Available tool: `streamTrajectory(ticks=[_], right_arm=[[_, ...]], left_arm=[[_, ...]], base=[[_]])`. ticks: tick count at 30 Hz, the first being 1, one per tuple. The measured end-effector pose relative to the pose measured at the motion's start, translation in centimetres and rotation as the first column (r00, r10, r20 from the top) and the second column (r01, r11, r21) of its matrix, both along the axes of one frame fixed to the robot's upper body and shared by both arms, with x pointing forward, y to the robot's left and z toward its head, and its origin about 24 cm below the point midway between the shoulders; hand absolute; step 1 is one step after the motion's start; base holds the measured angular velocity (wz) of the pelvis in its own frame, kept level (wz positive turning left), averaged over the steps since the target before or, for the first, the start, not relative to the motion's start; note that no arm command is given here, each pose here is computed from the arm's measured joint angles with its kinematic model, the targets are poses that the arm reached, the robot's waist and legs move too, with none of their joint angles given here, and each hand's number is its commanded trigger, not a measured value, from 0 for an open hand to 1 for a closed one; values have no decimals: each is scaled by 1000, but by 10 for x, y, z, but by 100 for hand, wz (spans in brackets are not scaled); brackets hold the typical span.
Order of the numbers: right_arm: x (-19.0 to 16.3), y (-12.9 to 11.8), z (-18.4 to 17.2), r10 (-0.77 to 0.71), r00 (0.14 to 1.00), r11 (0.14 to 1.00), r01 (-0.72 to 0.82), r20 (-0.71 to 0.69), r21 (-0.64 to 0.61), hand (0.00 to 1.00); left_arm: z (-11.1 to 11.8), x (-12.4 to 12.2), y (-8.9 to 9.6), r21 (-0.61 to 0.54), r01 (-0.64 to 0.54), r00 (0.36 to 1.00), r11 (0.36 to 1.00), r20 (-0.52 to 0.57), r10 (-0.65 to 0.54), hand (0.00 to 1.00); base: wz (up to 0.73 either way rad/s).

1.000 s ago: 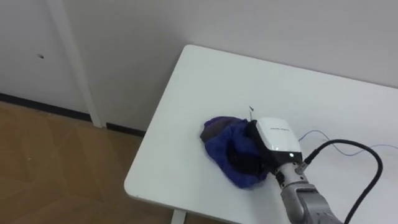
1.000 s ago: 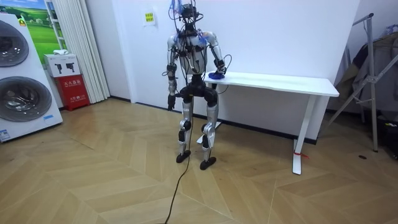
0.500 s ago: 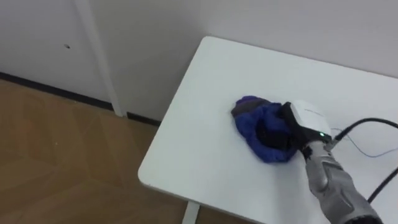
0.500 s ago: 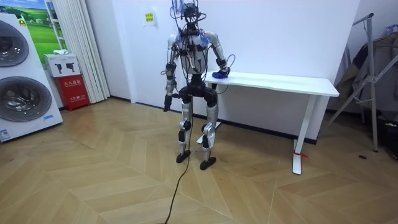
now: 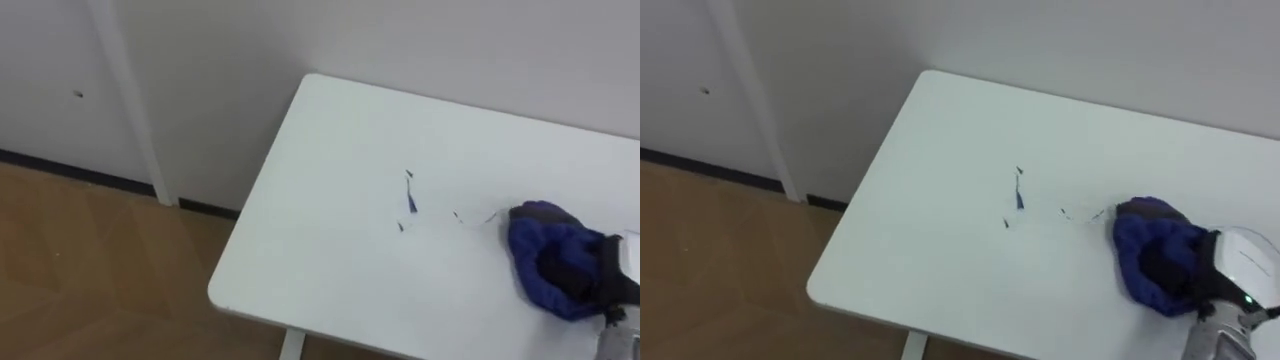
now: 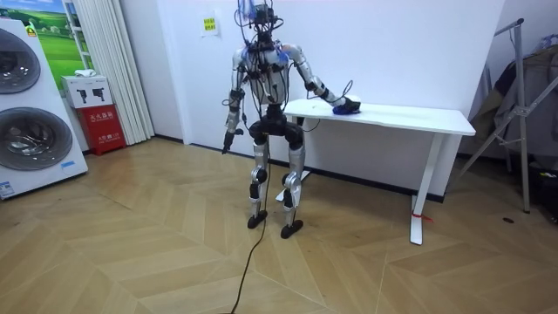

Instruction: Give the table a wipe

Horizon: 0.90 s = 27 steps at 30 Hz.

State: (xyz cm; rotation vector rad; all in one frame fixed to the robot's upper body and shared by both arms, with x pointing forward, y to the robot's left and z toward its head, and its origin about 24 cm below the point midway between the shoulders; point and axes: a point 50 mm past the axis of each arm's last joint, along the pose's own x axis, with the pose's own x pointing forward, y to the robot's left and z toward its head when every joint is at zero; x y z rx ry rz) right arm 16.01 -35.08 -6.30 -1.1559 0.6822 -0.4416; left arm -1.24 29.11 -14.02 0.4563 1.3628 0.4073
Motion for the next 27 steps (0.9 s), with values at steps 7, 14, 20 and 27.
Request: streamTrajectory(ticks=[7, 14, 20, 27], right_arm=[[-24, -18, 2, -93, 996, 995, 92, -16, -28, 100], [0, -4, 11, -14, 998, 995, 8, -61, -104, 100], [76, 67, 34, 375, 923, 911, -384, -86, -153, 100], [124, 114, 53, 513, 858, 855, -513, -24, -69, 100]], left_arm=[[0, -7, 0, -4, -8, 1000, 1000, -13, 8, 0], [-4, -5, -9, -30, 14, 1000, 999, -23, -14, 0], [-11, 9, -21, -83, 81, 995, 993, -45, -85, 0], [-13, 9, -23, -112, 100, 992, 989, -65, -108, 0]], base=[[-5], [-14], [-14], [21]])
